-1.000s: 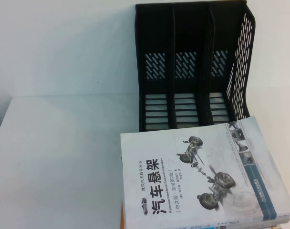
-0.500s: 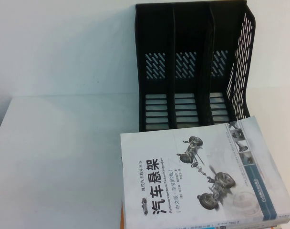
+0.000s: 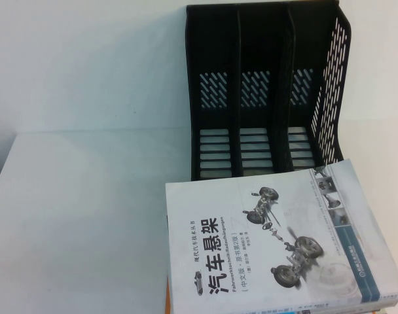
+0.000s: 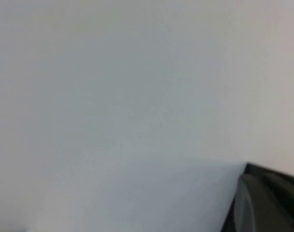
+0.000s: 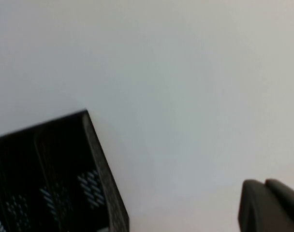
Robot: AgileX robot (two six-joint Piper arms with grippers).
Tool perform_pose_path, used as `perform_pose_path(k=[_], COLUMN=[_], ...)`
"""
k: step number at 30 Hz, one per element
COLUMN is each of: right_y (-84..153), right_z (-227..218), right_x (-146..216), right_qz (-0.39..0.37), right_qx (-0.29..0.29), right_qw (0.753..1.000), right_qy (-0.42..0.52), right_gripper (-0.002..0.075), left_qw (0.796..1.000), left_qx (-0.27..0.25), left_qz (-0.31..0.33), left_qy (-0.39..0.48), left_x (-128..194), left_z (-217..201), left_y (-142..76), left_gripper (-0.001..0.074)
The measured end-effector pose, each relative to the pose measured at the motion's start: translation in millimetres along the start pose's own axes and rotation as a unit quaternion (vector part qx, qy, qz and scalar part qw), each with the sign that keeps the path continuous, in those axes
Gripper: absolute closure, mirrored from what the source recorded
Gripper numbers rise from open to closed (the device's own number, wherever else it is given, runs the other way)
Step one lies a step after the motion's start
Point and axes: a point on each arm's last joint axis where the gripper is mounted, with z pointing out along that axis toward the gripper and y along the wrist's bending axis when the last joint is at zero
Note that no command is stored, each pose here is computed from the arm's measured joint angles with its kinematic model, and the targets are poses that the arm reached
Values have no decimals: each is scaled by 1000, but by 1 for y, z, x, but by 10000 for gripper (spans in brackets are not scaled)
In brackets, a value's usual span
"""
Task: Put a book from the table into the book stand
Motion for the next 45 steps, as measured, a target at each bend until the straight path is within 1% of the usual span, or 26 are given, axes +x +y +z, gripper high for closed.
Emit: perform_pose_path(k=[2, 5, 7, 9, 13, 17, 20, 22, 24, 28, 31, 34, 37, 40, 43, 45], right_y=[2, 4, 6, 8, 18, 27, 32, 35, 40, 47, 47, 44, 40, 39, 44, 48], right_z=[-5, -6, -2, 5, 23, 47, 65, 76, 85, 104, 118, 130, 138, 144, 145, 146], right_x=[-10, -18, -21, -21, -18, -12, -6, 1, 6, 17, 28, 38, 48, 58, 65, 69], right_qz=[6, 12, 16, 6, -10, -3, 1, -7, -5, 9, 18, 23, 27, 48, 65, 65], right_qx=[19, 47, 64, 72, 46, 7, -27, -60, -96, -157, -176, -176, -164, -161, -188, -199], right_qw=[999, 993, 985, 972, 934, 905, 894, 886, 879, 868, 860, 854, 849, 837, 821, 817], right_qy=[37, 105, 160, 225, 354, 425, 446, 460, 468, 471, 478, 489, 502, 521, 535, 537], right_gripper=[729, 729, 729, 729, 729, 729, 729, 729, 729, 729, 729, 729, 729, 729, 729, 729], left_qw=[998, 992, 988, 985, 974, 961, 944, 925, 901, 857, 828, 807, 795, 792, 791, 790], left_qx=[-6, -11, -12, -18, -38, -57, -73, -77, -72, -42, -11, 19, 36, 36, 32, 28], left_qz=[-3, -5, -6, -6, -12, -49, -90, -98, -109, -132, -153, -195, -238, -272, -291, -306], left_qy=[59, 128, 152, 174, 223, 268, 310, 360, 414, 497, 539, 557, 557, 546, 537, 531], left_x=[-5, -22, -32, -37, -29, -17, -6, 2, 10, 27, 38, 45, 48, 49, 51, 52], left_z=[2, 5, 8, 13, 26, 37, 44, 47, 49, 56, 60, 66, 72, 78, 83, 86], left_y=[-6, -19, -26, -29, -27, -25, -24, -25, -28, -35, -40, -47, -52, -53, -53, -53], left_gripper=[738, 738, 738, 738, 738, 738, 738, 738, 738, 738, 738, 738, 738, 738, 738, 732])
